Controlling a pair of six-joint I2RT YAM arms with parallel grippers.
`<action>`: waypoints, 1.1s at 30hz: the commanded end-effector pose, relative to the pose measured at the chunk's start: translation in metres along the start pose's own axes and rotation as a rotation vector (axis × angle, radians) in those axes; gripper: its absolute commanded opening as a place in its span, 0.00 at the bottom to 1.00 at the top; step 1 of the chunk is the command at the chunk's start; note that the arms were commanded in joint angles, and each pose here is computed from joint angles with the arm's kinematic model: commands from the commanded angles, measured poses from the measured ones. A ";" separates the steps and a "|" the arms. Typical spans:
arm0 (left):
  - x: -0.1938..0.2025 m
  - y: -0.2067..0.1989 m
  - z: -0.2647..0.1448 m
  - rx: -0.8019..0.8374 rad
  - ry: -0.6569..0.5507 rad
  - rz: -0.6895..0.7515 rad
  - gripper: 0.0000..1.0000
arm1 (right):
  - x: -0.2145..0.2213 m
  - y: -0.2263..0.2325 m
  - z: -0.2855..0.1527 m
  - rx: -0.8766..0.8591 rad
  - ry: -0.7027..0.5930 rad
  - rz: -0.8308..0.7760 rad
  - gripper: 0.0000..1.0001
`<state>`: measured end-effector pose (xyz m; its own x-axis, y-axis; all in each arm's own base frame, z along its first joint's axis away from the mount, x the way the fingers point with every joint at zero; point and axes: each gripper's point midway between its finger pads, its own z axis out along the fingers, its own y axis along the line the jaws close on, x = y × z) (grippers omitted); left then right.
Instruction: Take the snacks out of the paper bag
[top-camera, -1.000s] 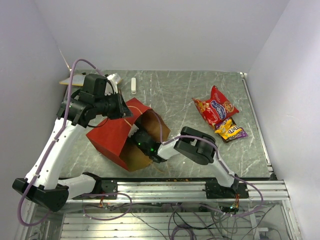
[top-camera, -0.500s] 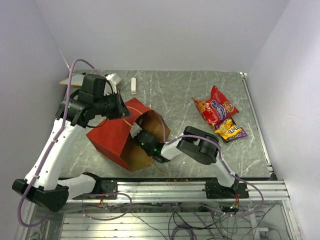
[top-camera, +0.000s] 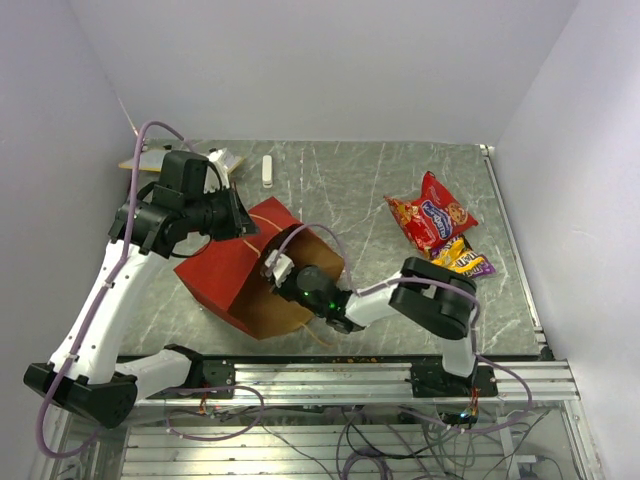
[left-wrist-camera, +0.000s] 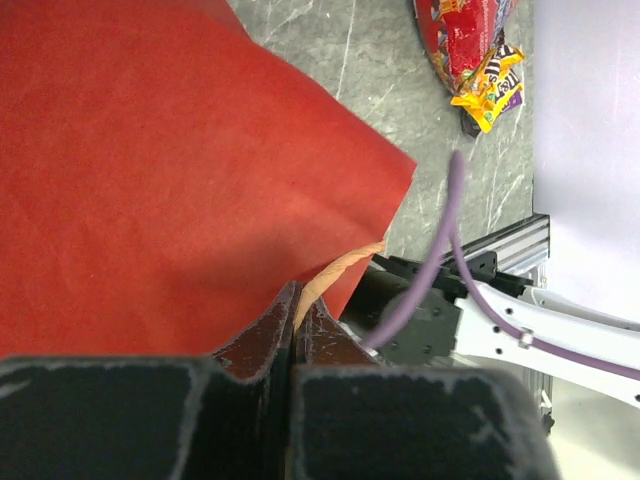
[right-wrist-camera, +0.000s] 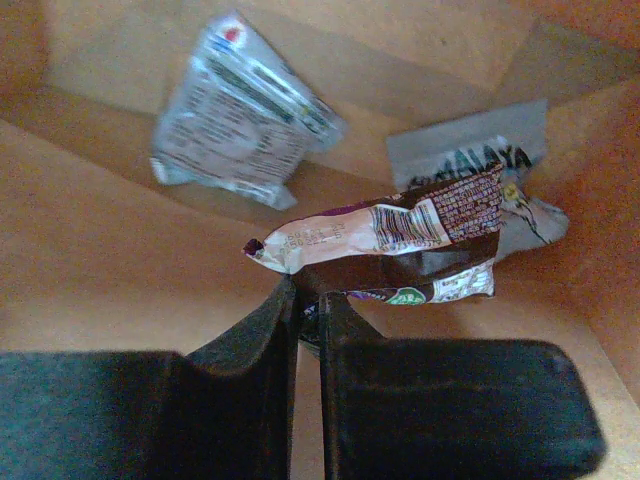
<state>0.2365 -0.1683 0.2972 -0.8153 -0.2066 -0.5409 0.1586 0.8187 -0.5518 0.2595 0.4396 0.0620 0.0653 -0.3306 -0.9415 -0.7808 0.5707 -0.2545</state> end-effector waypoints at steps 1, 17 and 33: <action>-0.002 0.000 0.000 0.016 -0.024 -0.004 0.07 | -0.041 0.018 -0.019 -0.135 -0.120 0.012 0.00; 0.007 0.010 0.005 -0.020 -0.003 -0.062 0.07 | -0.058 0.018 -0.152 -0.351 0.051 0.133 0.00; 0.010 0.023 0.007 -0.089 0.007 -0.073 0.07 | -0.168 -0.076 -0.240 -0.088 0.130 0.158 0.00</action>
<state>0.2346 -0.1649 0.2776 -0.8355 -0.2542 -0.4871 0.0774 0.8233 -0.5623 0.1377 0.2999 0.2789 -0.1097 -0.2676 -0.9573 -0.9081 0.4185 -0.0129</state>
